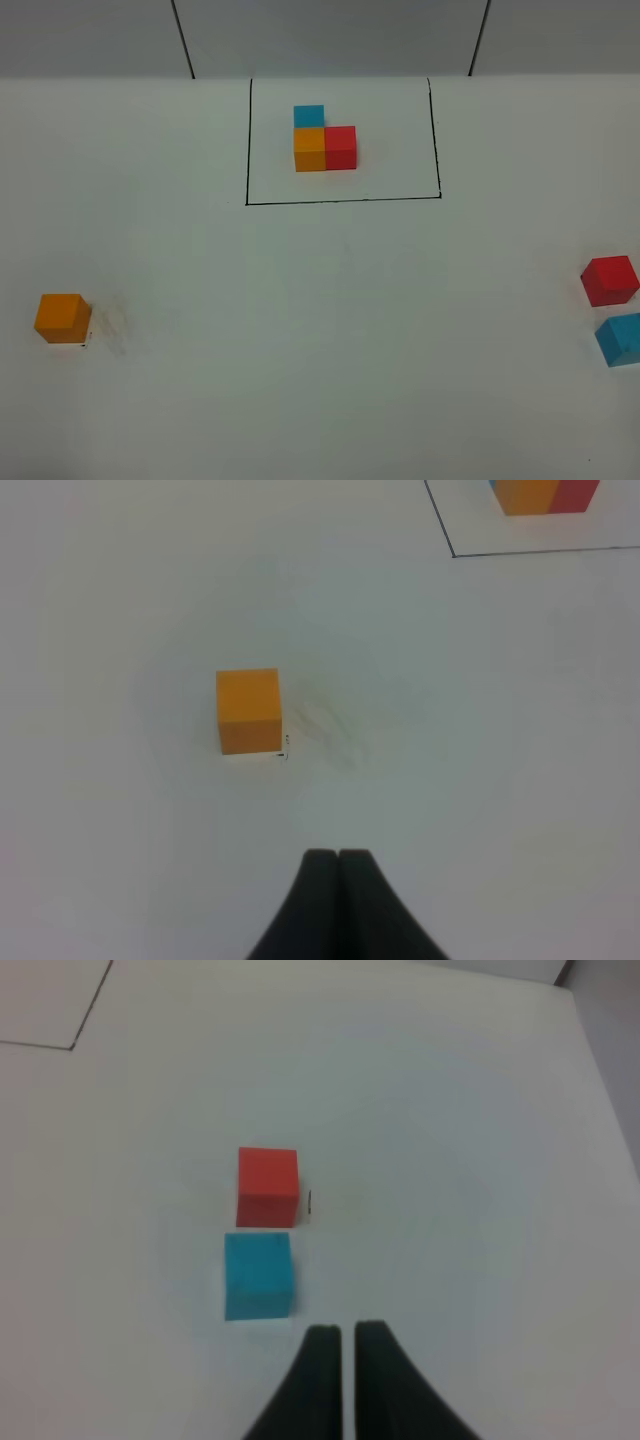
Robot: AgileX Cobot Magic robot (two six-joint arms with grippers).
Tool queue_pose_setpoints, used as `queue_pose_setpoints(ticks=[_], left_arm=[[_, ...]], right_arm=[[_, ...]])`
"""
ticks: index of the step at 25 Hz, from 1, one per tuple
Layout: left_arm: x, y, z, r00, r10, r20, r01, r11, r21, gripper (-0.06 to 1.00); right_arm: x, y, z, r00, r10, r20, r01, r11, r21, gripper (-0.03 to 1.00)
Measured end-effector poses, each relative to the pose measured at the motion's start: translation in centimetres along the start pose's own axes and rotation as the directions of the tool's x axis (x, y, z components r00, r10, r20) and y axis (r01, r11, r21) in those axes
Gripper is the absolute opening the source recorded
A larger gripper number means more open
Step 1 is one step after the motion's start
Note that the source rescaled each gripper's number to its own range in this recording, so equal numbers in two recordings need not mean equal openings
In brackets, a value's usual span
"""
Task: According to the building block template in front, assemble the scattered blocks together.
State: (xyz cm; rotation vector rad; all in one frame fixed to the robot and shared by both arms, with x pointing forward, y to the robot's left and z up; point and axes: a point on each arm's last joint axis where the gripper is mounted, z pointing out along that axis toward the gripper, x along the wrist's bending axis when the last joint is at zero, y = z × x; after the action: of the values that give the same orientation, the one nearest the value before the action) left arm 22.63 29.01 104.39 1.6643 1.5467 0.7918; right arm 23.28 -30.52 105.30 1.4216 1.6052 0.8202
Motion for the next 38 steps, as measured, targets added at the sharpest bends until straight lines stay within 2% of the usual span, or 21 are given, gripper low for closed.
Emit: queue_pose_setpoints(ticks=[38], left_arm=[[0.0, 0.0, 0.0, 1.0, 0.0, 0.0, 0.0, 1.0, 0.0, 0.0]], right_arm=[[0.0, 0.0, 0.0, 1.0, 0.0, 0.0, 0.0, 1.0, 0.0, 0.0]])
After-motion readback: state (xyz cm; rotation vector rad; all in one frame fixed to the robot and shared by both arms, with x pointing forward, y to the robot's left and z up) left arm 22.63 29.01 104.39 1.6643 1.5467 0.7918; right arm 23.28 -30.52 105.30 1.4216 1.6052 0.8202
